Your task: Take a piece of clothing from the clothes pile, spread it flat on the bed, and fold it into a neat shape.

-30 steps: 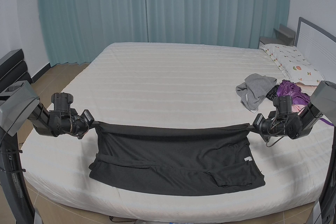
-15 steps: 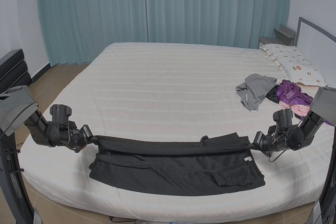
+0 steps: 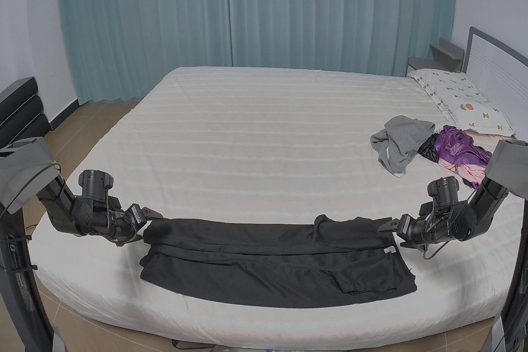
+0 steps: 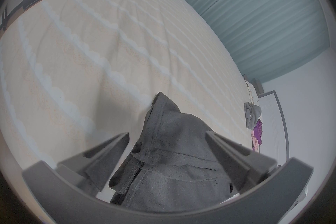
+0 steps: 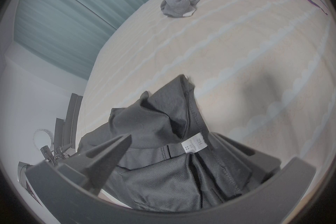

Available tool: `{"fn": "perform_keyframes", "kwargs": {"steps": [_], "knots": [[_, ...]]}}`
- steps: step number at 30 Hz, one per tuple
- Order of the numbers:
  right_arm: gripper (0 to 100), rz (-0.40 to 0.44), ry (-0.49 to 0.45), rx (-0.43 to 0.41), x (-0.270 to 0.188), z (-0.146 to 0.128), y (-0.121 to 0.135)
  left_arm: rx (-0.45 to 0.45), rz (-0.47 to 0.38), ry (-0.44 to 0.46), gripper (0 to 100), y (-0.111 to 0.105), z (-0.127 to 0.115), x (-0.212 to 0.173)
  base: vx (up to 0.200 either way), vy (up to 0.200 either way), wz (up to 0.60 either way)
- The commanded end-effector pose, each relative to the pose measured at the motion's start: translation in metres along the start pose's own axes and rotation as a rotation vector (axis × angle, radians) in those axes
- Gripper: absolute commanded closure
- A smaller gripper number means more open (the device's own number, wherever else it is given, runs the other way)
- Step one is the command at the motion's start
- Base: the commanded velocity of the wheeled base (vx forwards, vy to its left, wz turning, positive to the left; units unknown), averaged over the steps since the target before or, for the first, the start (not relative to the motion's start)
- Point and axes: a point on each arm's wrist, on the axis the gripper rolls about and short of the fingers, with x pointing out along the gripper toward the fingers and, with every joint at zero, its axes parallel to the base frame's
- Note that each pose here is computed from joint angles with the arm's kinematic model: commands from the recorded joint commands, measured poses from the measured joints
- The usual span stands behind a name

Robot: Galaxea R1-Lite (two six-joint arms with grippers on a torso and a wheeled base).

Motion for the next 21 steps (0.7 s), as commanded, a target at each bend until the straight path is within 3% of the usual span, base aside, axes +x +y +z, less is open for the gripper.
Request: {"fn": "perform_keyframes", "kwargs": {"steps": [1, 6, 10, 15, 21], "knots": [[0, 0.019, -0.049, 0.007, -0.005, 0.014, 0.002, 0.002, -0.018, -0.032, 0, -0.006, 0.008, -0.007, 0.000, 0.000, 0.00], [0, 0.029, -0.085, 0.033, 0.000, 0.029, 0.002, 0.025, -0.045, -0.078, 0, -0.016, 0.023, -0.002, 0.000, 0.000, 0.00], [0, 0.021, -0.076, 0.039, 0.013, 0.029, 0.001, 0.041, -0.043, -0.062, 0, -0.017, 0.021, 0.015, 0.000, 0.000, 0.00], [0, -0.031, -0.103, 0.038, 0.030, 0.032, -0.002, 0.080, 0.029, -0.097, 0, -0.024, 0.020, 0.055, 0.000, 0.000, 0.00], [0, -0.036, -0.108, 0.035, 0.034, 0.034, -0.002, 0.116, 0.052, -0.085, 0, -0.017, 0.017, 0.068, 0.000, 0.000, 0.00]]}}
